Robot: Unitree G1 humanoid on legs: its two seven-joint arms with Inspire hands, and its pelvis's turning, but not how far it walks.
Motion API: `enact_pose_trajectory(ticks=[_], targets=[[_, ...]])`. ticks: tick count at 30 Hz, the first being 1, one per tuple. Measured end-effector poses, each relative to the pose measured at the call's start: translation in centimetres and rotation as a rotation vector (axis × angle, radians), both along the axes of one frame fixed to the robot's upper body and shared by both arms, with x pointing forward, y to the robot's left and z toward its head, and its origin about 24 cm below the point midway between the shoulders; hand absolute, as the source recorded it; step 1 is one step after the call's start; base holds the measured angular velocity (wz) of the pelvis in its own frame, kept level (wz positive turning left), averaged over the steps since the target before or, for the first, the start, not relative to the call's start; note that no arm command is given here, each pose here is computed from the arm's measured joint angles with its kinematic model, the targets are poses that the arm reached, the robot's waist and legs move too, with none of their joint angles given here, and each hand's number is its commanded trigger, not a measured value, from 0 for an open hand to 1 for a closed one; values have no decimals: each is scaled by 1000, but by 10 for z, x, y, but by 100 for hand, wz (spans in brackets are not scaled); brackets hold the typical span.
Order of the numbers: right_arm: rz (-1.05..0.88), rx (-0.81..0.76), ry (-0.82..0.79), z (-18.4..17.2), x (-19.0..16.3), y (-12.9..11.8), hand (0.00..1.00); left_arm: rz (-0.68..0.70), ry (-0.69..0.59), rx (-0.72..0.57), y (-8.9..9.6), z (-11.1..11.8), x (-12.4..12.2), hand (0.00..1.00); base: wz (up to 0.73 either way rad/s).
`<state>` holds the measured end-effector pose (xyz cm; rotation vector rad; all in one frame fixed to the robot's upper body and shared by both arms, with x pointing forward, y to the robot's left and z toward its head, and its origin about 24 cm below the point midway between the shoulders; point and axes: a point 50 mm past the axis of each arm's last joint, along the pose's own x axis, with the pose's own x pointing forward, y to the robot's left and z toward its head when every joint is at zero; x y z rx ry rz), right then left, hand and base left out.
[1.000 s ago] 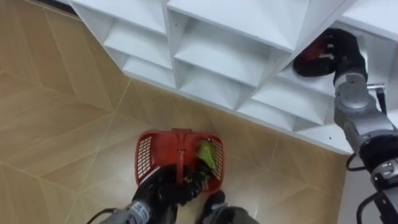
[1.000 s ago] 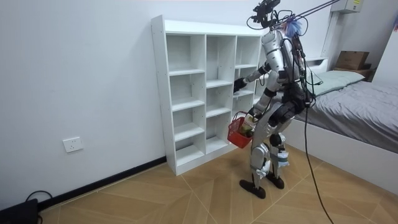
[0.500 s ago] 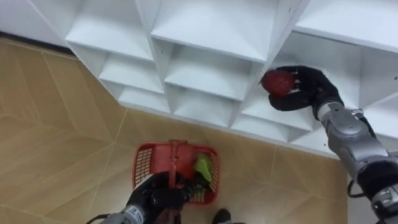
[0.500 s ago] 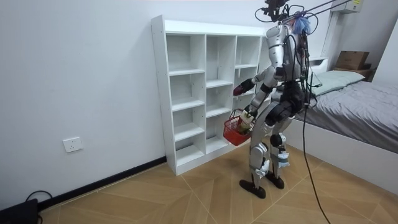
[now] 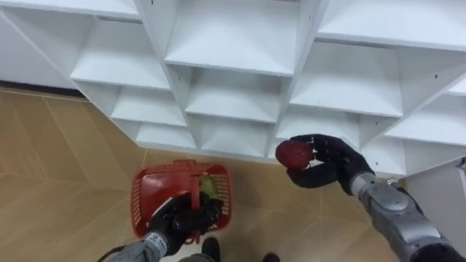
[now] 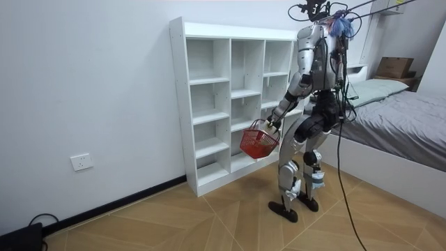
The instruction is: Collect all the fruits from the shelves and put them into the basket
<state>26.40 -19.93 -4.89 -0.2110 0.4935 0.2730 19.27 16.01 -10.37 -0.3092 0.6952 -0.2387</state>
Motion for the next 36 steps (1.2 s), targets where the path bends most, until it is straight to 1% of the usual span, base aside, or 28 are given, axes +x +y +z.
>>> enact_pose_trajectory(ticks=[4,7,13,18,25,36], targets=[[66,20,-9,2,1,14,100,-20,-18,-13,-8,3,7,100,-9],[82,33,-18,3,2,19,100,-24,-26,-21,-12,5,9,100,-8],[101,39,-15,1,1,28,100,-37,-33,-32,-18,6,10,100,-2],[143,24,6,-5,-4,37,100,-95,-31,-38,-28,5,9,100,0],[142,-10,41,-13,-8,34,100,-121,-19,-26,-29,2,6,100,0],[160,-38,37,-13,-8,35,100,-146,-35,-47,-33,4,10,100,0]])
